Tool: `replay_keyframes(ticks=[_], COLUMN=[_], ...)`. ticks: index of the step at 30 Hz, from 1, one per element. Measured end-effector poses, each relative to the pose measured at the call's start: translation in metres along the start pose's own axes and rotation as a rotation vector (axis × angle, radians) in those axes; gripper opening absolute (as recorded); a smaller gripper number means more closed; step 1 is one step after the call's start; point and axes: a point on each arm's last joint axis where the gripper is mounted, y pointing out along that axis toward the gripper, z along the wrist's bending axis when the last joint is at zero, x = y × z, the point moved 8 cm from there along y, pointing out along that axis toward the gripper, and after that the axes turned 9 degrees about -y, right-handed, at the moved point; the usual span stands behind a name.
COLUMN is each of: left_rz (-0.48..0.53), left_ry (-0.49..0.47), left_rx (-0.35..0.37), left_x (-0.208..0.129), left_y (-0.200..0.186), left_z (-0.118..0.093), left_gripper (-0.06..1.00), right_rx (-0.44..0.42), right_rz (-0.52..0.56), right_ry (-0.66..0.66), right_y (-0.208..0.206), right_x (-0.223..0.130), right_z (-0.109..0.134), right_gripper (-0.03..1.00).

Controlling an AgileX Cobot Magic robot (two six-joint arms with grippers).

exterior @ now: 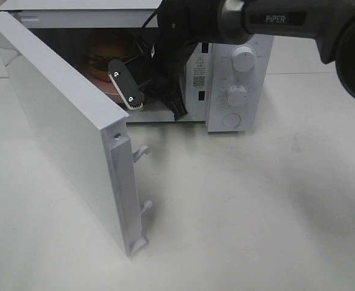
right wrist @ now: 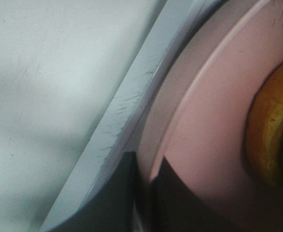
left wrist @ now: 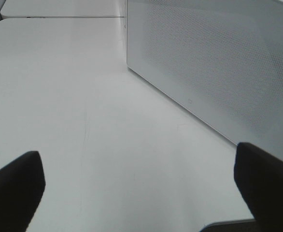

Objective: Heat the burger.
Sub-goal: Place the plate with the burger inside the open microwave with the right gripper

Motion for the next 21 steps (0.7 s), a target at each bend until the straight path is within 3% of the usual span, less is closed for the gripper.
replay_keyframes(ticks=[14,20,21], left_rz=[0.000,0.000,0.000], left_ry=[0.000,0.000,0.000], left_rx=[0.000,0.000,0.000], left_x=[0.000,0.000,0.000], left_y=[0.000,0.000,0.000], left_z=[0.000,0.000,0.000], left_gripper=[0.99,0.99,0.99], right_rx=[0.001,-0.052,-0.061], right_rz=[0.029,0.041,0.042], right_ry=[0.049,0.094,0.098], right_y=[0.010,0.009,0.008], right_x=[-0.005,-0.007,-0.008], right_z=[0.000,-0.010,-0.012], right_gripper=[0.09,0.23,0.29])
